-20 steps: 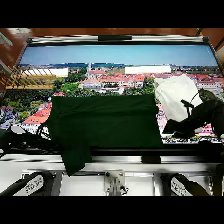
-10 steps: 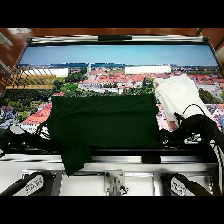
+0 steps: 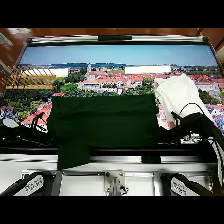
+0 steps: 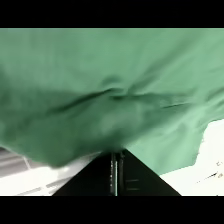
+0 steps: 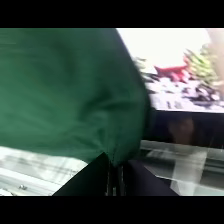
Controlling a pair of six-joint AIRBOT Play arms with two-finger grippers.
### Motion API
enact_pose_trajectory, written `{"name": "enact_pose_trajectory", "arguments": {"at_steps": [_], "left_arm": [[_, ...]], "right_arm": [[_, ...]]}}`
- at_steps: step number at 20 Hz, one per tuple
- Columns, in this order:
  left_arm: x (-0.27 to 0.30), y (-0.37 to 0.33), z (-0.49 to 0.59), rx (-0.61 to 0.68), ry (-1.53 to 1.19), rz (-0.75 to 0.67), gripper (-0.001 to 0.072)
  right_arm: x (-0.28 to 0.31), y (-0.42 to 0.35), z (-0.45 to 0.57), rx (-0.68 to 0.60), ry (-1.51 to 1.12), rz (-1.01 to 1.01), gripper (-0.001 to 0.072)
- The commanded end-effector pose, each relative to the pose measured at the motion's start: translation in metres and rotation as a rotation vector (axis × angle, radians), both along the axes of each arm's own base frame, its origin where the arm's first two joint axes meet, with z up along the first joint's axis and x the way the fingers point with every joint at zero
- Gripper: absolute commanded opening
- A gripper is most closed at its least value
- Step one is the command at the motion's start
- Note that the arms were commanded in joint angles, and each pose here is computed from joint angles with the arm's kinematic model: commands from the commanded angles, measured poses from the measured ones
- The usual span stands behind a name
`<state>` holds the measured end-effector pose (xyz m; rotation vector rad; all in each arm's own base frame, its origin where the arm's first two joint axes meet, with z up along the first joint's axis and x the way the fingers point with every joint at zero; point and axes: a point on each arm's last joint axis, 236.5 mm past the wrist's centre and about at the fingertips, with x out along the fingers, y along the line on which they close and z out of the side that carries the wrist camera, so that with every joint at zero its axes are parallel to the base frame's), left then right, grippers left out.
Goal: Fold the shirts.
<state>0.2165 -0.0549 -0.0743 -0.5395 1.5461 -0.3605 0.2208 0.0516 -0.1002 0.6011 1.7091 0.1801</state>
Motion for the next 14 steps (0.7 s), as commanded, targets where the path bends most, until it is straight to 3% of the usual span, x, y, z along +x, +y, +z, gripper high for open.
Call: {"name": "enact_pose_trajectory", "arguments": {"at_steps": [1, 10, 14], "left_arm": [[0.033, 0.009, 0.037, 0.015, -0.103, -0.036, 0.0029], [0.110, 0.036, 0.106, 0.118, -0.368, -0.010, 0.0030], [0.156, 0.033, 0.119, 0.037, -0.429, 0.056, 0.0030]], "right_arm": [[0.035, -0.003, 0.032, -0.005, -0.162, 0.045, 0.0056], [0.121, -0.020, 0.094, -0.075, -0.463, -0.026, 0.0055], [0.173, -0.009, 0.108, -0.138, -0.630, -0.037, 0.0055]]}}
